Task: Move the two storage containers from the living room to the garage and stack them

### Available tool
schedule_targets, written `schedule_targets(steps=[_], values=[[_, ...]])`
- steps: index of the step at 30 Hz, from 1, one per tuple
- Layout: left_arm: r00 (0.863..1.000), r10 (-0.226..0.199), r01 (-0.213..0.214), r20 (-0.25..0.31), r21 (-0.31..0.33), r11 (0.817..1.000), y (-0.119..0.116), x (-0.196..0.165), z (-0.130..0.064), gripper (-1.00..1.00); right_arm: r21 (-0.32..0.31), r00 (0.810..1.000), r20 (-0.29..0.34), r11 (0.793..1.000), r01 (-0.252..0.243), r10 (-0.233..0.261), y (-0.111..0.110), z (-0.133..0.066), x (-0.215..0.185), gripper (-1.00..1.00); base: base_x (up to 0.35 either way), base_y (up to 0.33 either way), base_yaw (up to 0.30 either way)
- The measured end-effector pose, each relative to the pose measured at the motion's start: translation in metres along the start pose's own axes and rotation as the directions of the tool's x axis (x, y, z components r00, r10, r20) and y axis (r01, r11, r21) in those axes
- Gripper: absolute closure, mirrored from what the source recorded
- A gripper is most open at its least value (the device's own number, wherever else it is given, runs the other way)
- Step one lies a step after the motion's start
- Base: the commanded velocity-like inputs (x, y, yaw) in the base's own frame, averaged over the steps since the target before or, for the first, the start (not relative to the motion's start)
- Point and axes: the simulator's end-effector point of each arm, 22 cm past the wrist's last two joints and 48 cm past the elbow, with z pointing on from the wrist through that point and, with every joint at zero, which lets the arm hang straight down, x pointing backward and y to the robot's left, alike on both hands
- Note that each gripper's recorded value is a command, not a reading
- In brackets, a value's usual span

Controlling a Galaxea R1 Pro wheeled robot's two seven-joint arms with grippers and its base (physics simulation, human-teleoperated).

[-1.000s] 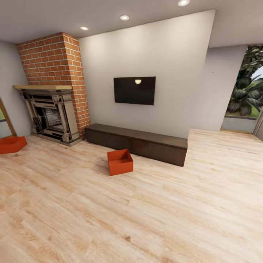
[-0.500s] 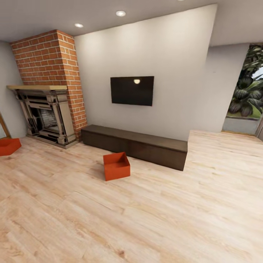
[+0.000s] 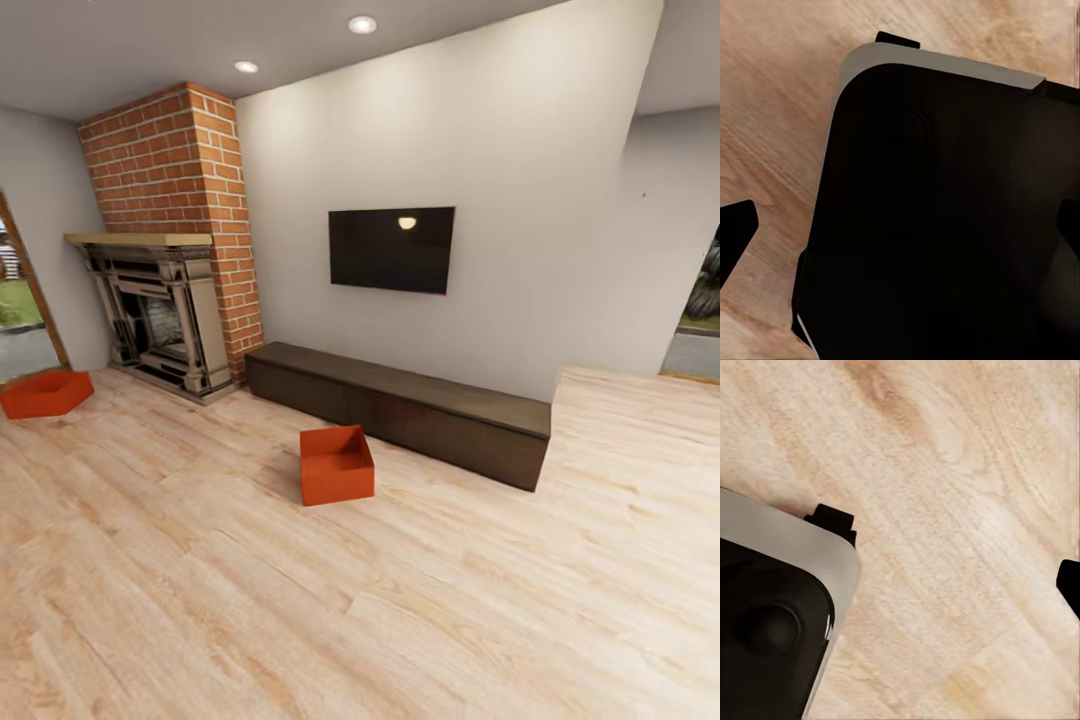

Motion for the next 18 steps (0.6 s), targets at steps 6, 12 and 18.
schedule_targets(steps=[6, 12, 18], values=[[1.0, -0.001, 0.001, 0.002, 0.0, 1.0, 0.0001, -0.0003, 0.0, -1.0, 0.001, 1.0, 0.0, 1.0, 0.0, 0.0, -0.0007, 0.0, 0.0002, -1.0, 0.31, -0.076, 0.277], [1.0, -0.001, 0.001, -0.001, 0.0, 1.0, 0.0001, 0.0004, 0.0, -1.0, 0.0, 1.0, 0.0, 1.0, 0.0, 0.0, -0.0003, 0.0, 0.0001, -1.0, 0.321, -0.007, 0.277], [1.0, -0.001, 0.001, -0.003, 0.0, 1.0, 0.0001, 0.0009, 0.0, -1.0, 0.002, 1.0, 0.0, 1.0, 0.0, 0.0, -0.0013, 0.0, 0.0005, -1.0, 0.323, -0.001, 0.274]])
